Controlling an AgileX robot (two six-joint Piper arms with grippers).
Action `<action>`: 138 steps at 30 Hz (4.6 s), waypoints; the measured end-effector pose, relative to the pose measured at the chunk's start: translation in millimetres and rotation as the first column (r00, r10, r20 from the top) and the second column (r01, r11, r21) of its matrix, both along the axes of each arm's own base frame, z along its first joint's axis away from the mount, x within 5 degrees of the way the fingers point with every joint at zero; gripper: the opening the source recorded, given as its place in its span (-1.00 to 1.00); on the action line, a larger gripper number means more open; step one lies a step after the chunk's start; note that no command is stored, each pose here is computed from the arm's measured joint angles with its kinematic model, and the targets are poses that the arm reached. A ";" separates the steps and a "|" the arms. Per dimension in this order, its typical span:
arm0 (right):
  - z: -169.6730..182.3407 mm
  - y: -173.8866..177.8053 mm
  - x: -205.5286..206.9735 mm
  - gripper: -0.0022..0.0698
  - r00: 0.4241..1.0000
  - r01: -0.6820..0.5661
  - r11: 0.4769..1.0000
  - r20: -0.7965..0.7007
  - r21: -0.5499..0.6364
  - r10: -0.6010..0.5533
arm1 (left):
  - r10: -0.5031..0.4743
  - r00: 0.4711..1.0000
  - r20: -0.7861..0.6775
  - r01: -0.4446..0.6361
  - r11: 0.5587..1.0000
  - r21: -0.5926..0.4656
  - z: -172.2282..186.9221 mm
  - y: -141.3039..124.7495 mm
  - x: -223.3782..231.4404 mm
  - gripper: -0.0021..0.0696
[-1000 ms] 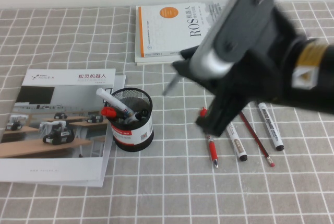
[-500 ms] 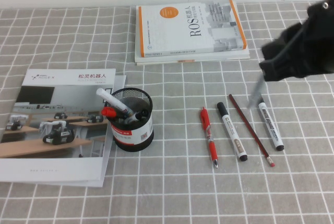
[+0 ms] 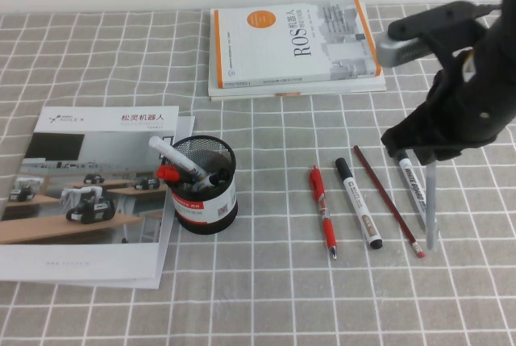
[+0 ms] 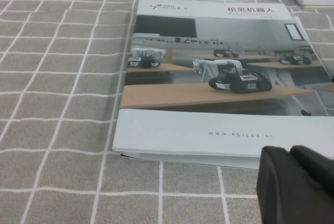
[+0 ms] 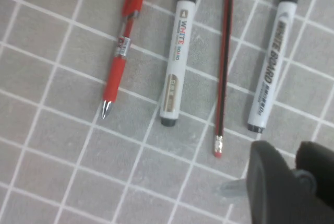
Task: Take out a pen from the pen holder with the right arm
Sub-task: 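Take a marker out of the pen holder and lay it on the table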
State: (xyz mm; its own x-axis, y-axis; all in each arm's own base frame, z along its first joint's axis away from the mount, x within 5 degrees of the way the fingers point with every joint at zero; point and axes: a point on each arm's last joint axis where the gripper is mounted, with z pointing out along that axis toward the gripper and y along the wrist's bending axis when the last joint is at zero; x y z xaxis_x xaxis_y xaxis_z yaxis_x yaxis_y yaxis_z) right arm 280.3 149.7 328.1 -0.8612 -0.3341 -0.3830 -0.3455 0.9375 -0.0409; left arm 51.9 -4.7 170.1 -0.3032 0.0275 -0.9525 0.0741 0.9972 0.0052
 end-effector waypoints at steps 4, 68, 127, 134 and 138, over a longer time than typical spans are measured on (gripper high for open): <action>-23.0 0.9 25.7 -0.82 0.999 0.006 1.000 -0.052 0.008 -0.006 | 0.000 1.000 0.000 0.000 1.000 0.000 0.0 0.0 0.0 -0.95; -109.0 8.9 129.5 -0.82 0.972 -0.024 0.998 -0.231 0.049 0.035 | 0.000 1.000 0.000 0.000 1.000 0.000 0.0 0.0 0.0 -0.95; 7.9 -85.3 -173.2 -0.97 0.957 -0.168 0.958 0.272 0.233 0.102 | 0.000 1.000 0.000 0.000 1.000 0.000 0.0 0.0 0.0 -0.95; -18.3 -98.2 -202.9 -0.97 0.954 -0.174 0.946 0.283 0.272 0.095 | 0.000 1.000 0.000 0.000 1.000 0.000 0.0 0.0 0.0 -0.95; -38.8 -98.4 -201.3 -0.97 0.949 -0.170 0.946 0.306 0.277 0.080 | 0.000 1.000 0.000 0.000 1.000 0.000 0.0 0.0 0.0 -0.95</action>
State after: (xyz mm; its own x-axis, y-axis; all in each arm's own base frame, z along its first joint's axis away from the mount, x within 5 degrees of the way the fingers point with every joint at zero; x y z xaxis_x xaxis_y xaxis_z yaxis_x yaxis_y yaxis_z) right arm 79.0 51.3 289.4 -0.6581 -0.2645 -0.7049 -0.4758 0.8717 0.1171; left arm 51.9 -4.7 170.1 -0.3032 0.0275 -0.9525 0.0741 0.9972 0.0052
